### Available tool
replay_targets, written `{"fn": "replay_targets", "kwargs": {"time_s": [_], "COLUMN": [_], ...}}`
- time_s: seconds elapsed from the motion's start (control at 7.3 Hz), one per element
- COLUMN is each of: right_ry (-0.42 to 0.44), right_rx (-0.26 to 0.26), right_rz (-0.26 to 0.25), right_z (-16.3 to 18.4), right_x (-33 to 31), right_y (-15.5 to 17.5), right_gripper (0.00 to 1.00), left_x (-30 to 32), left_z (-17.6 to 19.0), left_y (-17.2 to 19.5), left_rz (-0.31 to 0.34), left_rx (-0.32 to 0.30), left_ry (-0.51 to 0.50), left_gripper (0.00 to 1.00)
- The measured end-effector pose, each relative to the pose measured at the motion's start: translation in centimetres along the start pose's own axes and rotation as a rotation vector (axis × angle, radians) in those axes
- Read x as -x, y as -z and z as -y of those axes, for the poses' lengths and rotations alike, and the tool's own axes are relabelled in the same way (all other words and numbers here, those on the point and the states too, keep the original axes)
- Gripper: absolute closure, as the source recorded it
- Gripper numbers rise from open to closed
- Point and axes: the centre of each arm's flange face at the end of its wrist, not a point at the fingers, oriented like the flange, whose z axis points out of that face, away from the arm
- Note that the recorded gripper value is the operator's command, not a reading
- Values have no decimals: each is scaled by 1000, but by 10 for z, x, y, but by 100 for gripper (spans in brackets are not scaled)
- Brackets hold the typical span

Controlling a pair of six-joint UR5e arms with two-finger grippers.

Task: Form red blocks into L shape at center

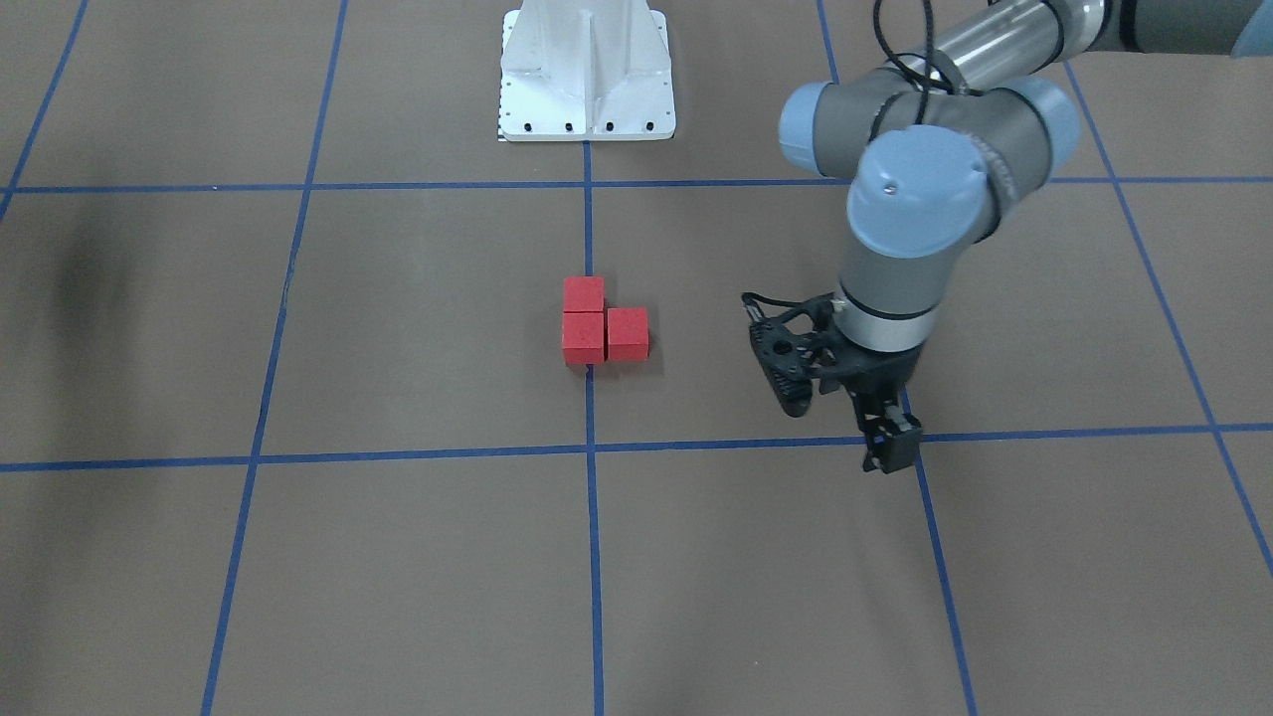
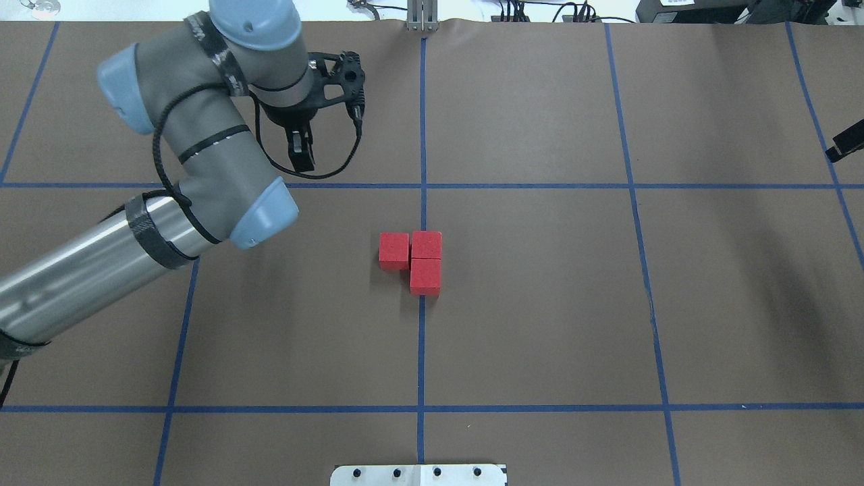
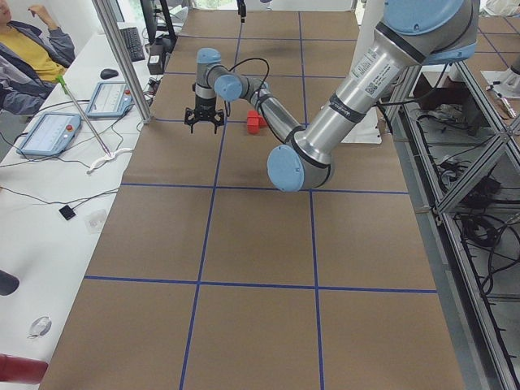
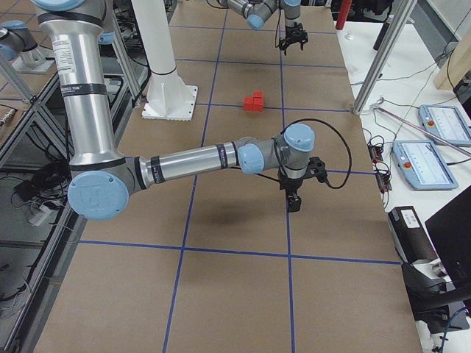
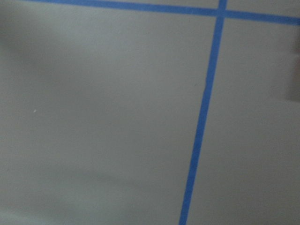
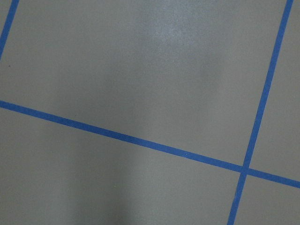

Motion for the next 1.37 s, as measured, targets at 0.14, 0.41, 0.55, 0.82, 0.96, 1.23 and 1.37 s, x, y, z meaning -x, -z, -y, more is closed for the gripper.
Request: {"fn": "replay_targets", "kwargs": {"time_s": [0.14, 0.41, 0.55, 0.82, 0.96, 1.23, 1.37], "right_ry": [0, -1, -1, -10, -19, -41, -48], "right_rx": [1, 2, 3, 2, 0, -7, -9], "right_rz": [0, 0, -1, -6, -9, -17, -19], "right_z": [-1, -2, -3, -8, -12, -19, -21], "right_x": [0, -1, -3, -12, -18, -31, -35], "right_y": [0, -1, -1, 0, 2, 7, 9], "right_gripper": [0, 0, 0, 0, 0, 0, 0], "left_x": [36, 88, 95, 82, 72, 55, 49], "left_z": [-64, -222, -301, -458, -517, -581, -590], "left_y": [-6, -17, -25, -41, -37, -12, -2], "left_rz": [-6, -112, -159, -199, -197, -168, -155], "left_rx": [33, 61, 80, 143, 154, 134, 122], "left_ry": [94, 467, 642, 899, 989, 1093, 1111], "left_gripper": [0, 0, 0, 0, 0, 0, 0]}}
